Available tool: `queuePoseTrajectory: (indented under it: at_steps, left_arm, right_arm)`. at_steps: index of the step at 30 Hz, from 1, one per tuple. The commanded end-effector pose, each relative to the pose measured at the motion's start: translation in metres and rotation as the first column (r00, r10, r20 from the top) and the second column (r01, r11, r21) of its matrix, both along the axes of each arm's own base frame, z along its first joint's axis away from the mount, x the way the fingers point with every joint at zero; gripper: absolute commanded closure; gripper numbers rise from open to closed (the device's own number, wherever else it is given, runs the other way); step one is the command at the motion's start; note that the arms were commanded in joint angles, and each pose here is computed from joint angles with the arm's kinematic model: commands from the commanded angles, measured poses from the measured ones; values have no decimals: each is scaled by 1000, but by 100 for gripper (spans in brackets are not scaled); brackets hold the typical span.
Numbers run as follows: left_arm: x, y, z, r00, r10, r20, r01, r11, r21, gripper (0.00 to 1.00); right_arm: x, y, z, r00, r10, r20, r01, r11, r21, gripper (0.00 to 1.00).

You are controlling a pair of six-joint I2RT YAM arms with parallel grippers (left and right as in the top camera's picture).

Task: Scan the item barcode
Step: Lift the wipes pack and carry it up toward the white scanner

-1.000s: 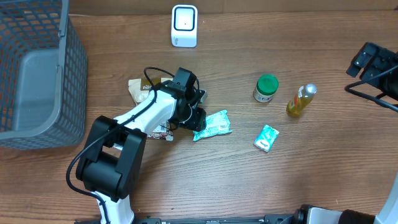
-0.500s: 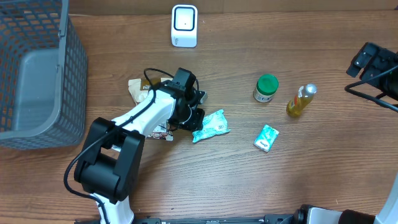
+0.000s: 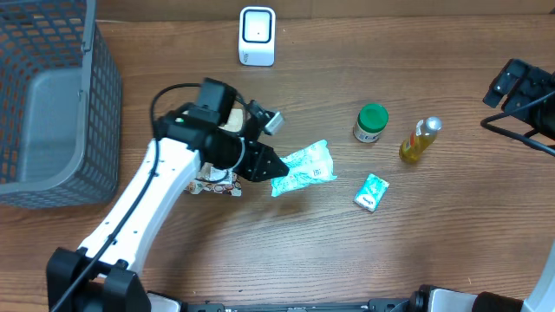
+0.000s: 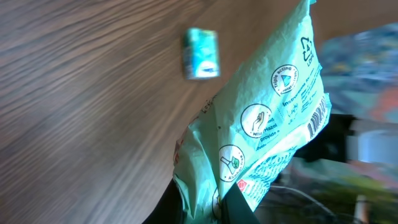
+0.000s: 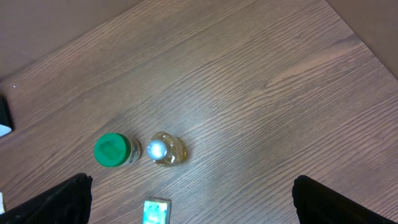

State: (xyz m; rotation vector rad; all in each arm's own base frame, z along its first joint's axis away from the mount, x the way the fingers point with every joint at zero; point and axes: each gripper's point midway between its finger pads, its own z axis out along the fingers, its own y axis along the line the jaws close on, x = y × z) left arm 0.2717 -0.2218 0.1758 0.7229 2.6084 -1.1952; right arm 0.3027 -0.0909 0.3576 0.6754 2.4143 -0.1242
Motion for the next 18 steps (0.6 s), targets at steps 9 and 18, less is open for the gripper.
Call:
queuePoseTrajectory:
  at_steps: [9, 18]
  left_arm:
    - [25, 38, 5, 984, 179, 22, -180, 978, 104, 96]
    - [124, 108, 101, 704, 529, 474, -679, 697, 231, 96]
  right_arm:
    - [0, -1, 1, 1000, 0, 3, 0, 1000, -5, 0]
    - [0, -1, 1, 1000, 0, 3, 0, 1000, -5, 0]
